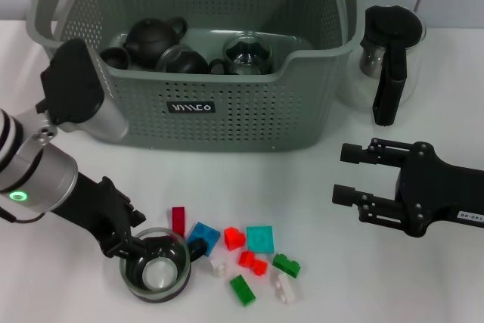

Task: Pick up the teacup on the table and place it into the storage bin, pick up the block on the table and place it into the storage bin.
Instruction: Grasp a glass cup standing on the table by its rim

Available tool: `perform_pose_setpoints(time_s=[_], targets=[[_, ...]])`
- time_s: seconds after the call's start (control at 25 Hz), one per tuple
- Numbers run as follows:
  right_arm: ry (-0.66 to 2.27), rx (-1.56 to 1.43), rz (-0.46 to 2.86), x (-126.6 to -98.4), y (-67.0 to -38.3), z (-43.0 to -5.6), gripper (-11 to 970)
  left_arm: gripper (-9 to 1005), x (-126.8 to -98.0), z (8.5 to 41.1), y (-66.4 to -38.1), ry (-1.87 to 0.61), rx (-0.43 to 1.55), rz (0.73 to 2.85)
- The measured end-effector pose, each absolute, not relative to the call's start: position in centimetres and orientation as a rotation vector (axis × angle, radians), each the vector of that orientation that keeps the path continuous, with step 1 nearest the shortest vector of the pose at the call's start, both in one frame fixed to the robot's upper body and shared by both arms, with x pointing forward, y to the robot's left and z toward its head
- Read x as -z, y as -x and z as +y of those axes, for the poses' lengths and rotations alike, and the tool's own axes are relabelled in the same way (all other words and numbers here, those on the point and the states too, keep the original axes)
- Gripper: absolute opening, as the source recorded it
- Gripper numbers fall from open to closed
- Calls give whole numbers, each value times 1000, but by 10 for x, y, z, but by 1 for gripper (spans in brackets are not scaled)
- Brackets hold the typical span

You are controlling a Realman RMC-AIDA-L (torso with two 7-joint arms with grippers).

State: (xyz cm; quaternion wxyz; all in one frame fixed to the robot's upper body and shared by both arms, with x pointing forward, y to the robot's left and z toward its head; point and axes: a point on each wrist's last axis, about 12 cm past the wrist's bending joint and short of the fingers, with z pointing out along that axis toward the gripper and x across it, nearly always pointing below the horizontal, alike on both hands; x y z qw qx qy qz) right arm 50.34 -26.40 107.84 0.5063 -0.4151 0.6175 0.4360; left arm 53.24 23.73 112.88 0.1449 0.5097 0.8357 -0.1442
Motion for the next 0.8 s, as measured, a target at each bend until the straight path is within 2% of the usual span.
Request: perform_pose_setpoints(time_s=[0.24, 0.8], targets=[[1002, -1050, 1489, -1079, -504, -264, 642, 492, -1122, 236, -536, -1447, 334, 2447], [999, -1040, 1495, -1078, -505, -265, 641, 491, -1125, 240, -542, -1403, 242, 2459]])
